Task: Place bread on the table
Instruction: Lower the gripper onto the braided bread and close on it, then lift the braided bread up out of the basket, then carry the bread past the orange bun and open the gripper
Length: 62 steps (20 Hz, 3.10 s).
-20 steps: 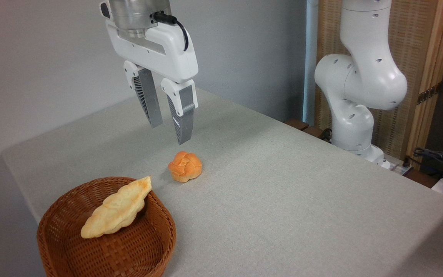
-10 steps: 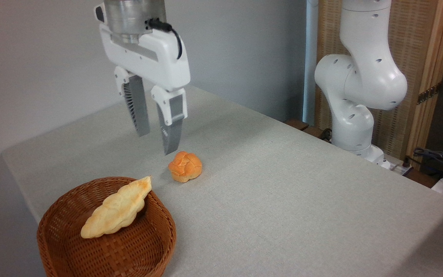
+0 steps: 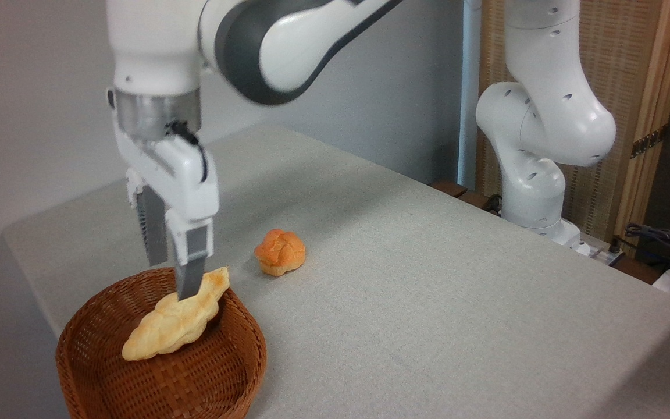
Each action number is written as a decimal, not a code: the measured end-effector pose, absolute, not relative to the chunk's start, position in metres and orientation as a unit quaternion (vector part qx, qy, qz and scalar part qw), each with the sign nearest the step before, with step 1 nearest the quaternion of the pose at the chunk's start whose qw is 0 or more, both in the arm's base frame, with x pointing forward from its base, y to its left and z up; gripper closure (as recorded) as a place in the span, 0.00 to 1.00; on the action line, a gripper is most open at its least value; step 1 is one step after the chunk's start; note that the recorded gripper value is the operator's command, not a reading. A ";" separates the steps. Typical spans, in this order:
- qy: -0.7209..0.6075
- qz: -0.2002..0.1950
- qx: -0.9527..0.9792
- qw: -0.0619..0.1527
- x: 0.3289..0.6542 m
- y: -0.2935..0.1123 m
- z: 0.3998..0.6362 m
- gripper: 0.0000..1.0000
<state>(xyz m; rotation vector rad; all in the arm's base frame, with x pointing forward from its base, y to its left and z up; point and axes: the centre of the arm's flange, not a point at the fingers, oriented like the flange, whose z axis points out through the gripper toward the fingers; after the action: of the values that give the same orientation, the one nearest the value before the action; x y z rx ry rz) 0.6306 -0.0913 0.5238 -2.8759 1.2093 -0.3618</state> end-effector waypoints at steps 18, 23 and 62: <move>0.385 -0.083 -0.918 -0.041 0.657 -0.116 0.428 0.32; 0.390 -0.081 -0.916 -0.042 0.657 -0.119 0.424 0.42; 0.384 0.017 -0.922 -0.044 0.495 -0.091 0.578 0.00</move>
<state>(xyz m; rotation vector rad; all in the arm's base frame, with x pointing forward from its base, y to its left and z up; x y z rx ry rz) 0.4950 -0.0914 0.5777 -2.9805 1.2428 0.0557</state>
